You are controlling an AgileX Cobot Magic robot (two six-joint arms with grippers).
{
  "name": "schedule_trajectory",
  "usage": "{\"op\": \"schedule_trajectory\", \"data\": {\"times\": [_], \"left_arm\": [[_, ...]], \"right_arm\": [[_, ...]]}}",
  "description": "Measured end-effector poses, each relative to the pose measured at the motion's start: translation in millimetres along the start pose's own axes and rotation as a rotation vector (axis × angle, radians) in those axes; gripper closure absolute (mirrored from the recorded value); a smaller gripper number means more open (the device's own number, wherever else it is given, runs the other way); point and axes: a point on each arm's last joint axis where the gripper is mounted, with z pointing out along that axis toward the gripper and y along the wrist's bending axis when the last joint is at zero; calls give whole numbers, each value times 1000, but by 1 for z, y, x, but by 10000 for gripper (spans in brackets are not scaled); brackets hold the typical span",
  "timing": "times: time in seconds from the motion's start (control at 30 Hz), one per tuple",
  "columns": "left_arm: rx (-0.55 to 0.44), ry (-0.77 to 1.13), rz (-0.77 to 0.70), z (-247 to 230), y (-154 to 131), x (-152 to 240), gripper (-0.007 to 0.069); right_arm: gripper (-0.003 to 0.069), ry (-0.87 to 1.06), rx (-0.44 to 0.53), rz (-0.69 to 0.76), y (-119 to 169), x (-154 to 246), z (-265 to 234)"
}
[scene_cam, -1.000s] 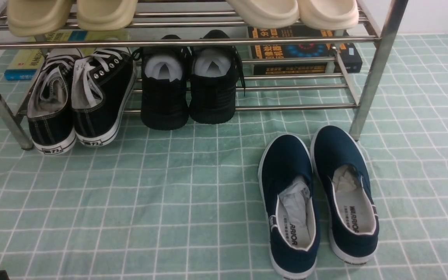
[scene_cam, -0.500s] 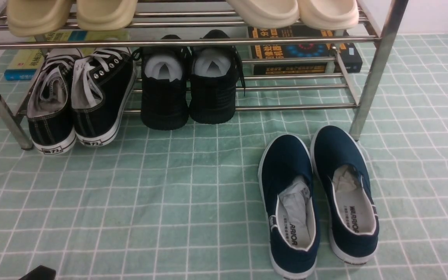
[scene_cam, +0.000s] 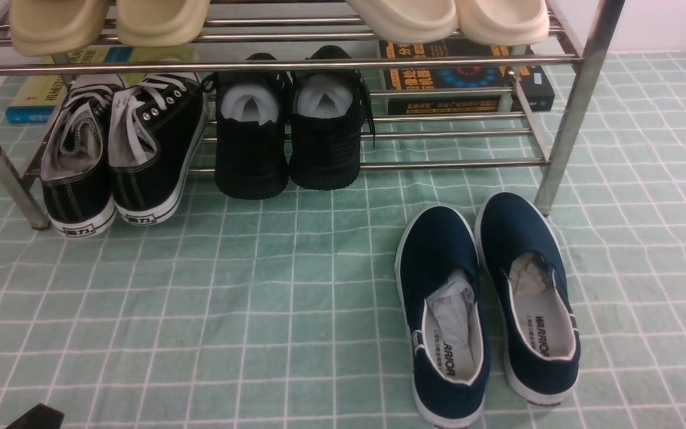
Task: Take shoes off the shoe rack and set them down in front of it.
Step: Use the left arm to clamp a shoe in the middle of the shoe rack
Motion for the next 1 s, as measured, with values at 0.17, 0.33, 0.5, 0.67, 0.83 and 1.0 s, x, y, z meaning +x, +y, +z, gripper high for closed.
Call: {"op": "schedule_trajectory", "data": {"times": [0.17,0.33,0.5,0.67,0.83,1.0], "left_arm": [[-43,14,108,-4,-4,-3,501],[18,-23,161,-21,-47,-24,619],[-154,107,314,-16,-87,-46,624],[-350,288,484,14,-119,-69,621],[-444,407,554,73,-147,-91,546],[-419,500,526,126,-167,-99,386]], "right_arm": [[430,0,0,0,0,0,0],[421,0,0,0,0,0,0],[421,0,0,0,0,0,0],[421,0,0,0,0,0,0],[421,0,0,0,0,0,0],[421,0,0,0,0,0,0]]}}
